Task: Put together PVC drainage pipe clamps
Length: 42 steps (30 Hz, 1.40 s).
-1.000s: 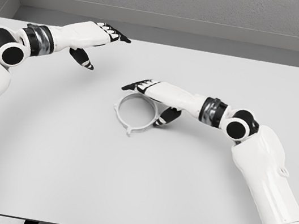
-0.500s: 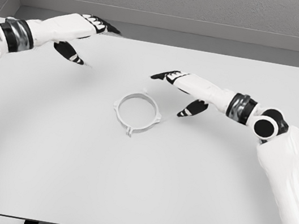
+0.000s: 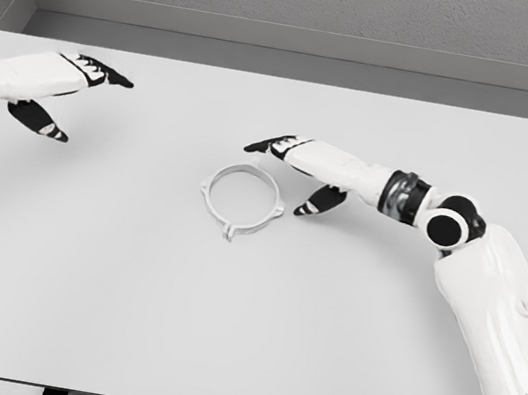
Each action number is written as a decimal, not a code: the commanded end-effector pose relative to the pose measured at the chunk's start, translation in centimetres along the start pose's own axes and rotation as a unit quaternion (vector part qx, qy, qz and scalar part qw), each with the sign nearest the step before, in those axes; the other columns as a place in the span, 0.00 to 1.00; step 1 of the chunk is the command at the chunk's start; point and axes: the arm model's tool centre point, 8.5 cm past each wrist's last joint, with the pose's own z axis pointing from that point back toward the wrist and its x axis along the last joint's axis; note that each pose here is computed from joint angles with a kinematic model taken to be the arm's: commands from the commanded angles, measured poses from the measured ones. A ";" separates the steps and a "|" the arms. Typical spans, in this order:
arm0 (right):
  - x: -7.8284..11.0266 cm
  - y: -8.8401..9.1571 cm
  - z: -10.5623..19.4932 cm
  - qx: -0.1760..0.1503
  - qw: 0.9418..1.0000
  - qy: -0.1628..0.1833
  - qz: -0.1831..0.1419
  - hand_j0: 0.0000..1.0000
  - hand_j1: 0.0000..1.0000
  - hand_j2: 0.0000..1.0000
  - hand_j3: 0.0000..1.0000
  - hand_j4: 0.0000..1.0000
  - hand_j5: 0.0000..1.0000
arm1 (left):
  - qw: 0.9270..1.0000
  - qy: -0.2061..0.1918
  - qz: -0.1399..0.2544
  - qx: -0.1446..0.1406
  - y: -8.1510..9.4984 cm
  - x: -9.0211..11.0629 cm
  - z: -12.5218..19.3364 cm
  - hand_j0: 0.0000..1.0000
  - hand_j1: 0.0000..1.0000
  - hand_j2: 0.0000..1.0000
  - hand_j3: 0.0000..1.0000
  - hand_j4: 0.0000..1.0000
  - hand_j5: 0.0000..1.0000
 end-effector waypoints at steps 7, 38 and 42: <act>0.8 0.4 -1.0 0.002 1.000 -0.012 -0.005 1.00 1.00 1.00 1.00 1.00 1.00 | 1.000 -0.009 0.003 -0.005 -0.9 0.7 0.0 1.00 1.00 1.00 1.00 1.00 1.00; 1.8 0.2 -1.6 0.000 1.000 -0.025 0.004 1.00 1.00 1.00 1.00 1.00 1.00 | 1.000 -0.017 -0.006 -0.008 -1.4 1.6 0.5 1.00 1.00 1.00 1.00 1.00 1.00; 2.1 -0.3 -0.2 -0.006 0.999 -0.026 0.022 1.00 1.00 1.00 1.00 1.00 1.00 | 1.000 -0.010 -0.010 -0.011 -1.2 1.2 1.1 1.00 1.00 1.00 1.00 1.00 1.00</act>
